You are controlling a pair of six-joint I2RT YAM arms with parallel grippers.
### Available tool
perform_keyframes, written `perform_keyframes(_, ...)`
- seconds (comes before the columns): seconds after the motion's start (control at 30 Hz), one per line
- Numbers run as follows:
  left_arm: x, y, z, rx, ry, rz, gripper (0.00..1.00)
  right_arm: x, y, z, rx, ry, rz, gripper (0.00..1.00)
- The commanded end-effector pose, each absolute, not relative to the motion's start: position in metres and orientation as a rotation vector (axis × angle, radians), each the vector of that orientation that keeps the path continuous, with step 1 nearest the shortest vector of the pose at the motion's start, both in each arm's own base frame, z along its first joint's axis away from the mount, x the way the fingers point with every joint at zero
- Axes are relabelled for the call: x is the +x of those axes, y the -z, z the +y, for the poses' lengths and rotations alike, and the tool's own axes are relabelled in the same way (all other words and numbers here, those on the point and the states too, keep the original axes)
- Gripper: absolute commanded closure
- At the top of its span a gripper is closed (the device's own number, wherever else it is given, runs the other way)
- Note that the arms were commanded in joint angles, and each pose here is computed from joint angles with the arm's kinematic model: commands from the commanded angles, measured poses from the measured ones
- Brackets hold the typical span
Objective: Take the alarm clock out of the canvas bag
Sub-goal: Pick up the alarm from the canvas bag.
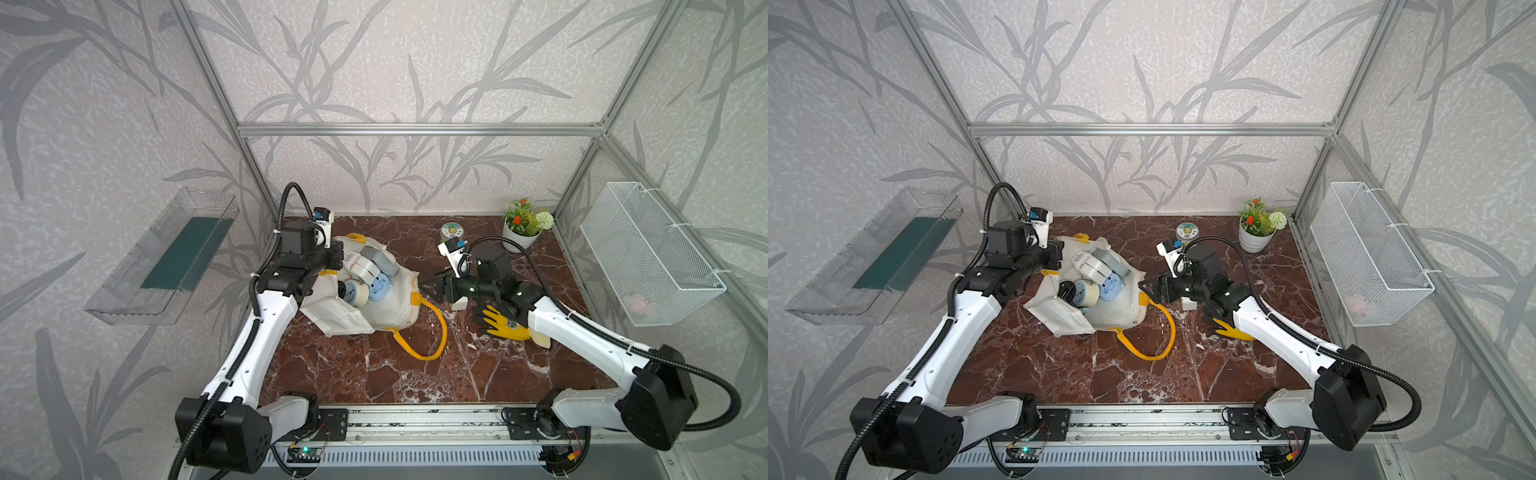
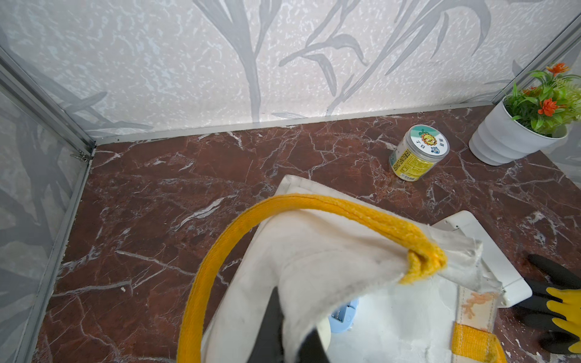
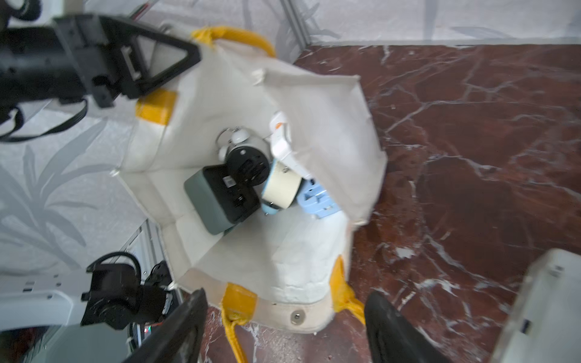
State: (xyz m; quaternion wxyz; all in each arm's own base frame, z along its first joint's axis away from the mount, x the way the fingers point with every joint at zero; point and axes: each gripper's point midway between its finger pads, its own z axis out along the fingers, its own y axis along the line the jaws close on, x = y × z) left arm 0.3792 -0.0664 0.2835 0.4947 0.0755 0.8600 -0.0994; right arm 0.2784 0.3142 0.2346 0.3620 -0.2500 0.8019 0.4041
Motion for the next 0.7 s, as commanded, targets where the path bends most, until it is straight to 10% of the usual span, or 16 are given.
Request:
perform_keyframes(0.0, 0.392, -0.350, -0.079, 0.229, 0.300, 1.837, 1.00, 0.271, -0.219, 0.334, -0.725, -0.984, 2.048, 0.22)
perform_keyframes(0.67, 0.390, -0.357, -0.102, 0.253, 0.489, 1.766, 1.00, 0.219, -0.132, 0.445, -1.094, -0.794, 2.163, 0.25)
